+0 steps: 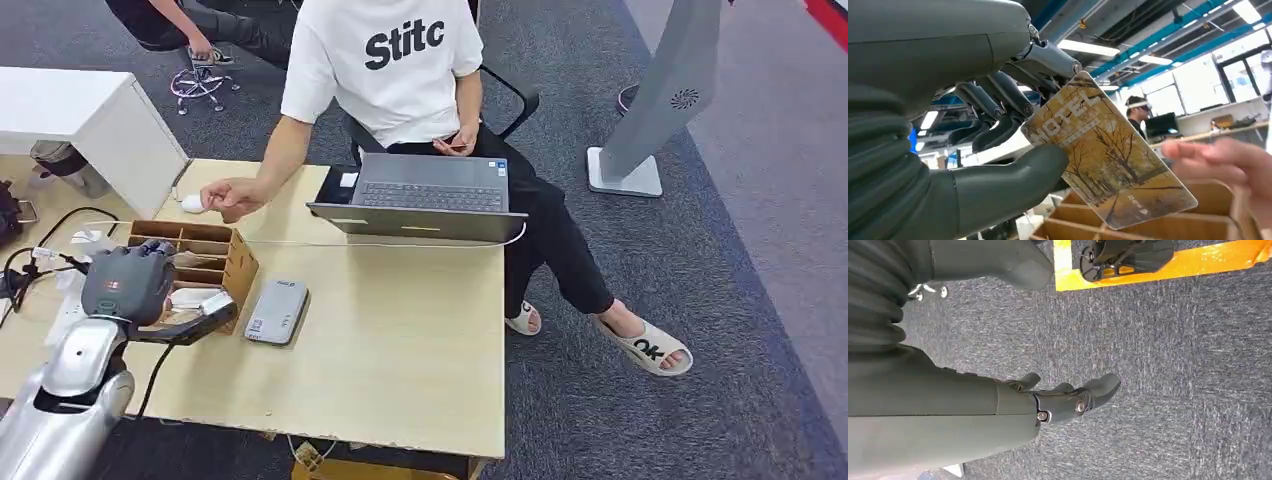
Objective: Pass the card to the sensor for recognition and then transmit it.
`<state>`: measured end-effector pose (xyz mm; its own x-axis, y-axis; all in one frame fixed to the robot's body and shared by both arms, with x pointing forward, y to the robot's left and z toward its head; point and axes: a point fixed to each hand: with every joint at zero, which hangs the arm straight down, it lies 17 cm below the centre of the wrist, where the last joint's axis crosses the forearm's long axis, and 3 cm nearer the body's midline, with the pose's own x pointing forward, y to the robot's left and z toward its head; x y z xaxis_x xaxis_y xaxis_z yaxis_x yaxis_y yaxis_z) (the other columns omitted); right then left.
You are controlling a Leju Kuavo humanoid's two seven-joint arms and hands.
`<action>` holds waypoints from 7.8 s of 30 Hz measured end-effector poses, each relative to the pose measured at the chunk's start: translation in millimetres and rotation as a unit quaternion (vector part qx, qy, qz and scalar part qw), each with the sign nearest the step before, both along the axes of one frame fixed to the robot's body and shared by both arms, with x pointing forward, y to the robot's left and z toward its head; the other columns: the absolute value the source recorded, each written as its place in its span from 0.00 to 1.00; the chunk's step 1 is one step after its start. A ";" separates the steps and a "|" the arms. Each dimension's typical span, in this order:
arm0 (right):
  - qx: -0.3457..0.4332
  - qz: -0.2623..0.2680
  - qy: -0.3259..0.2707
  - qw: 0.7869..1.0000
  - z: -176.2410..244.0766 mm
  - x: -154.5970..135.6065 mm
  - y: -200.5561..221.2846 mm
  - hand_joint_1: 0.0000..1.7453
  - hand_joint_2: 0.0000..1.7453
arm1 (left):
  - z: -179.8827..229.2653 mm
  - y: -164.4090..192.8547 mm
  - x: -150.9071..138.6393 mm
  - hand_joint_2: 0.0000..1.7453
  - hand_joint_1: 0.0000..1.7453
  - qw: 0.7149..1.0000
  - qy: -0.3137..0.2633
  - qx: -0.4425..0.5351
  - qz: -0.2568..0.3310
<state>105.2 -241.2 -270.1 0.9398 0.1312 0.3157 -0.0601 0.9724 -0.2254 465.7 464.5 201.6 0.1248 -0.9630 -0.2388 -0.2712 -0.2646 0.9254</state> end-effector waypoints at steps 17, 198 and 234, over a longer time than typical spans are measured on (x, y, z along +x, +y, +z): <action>-0.005 0.000 -0.001 1.000 0.0 1.6 -5.3 0.00 1.00 | 88.3 26.6 13.1 1.00 1.00 0.996 -0.081 0.039 0.014; -0.004 -0.008 0.012 1.000 -2.2 -9.6 -5.6 0.00 1.00 | -70.8 26.1 -47.0 1.00 1.00 0.995 0.054 -0.050 0.062; -0.010 -0.010 0.005 1.000 -0.3 0.6 -8.6 0.00 1.00 | 102.6 -13.5 0.8 1.00 1.00 0.992 -0.116 -0.049 -0.011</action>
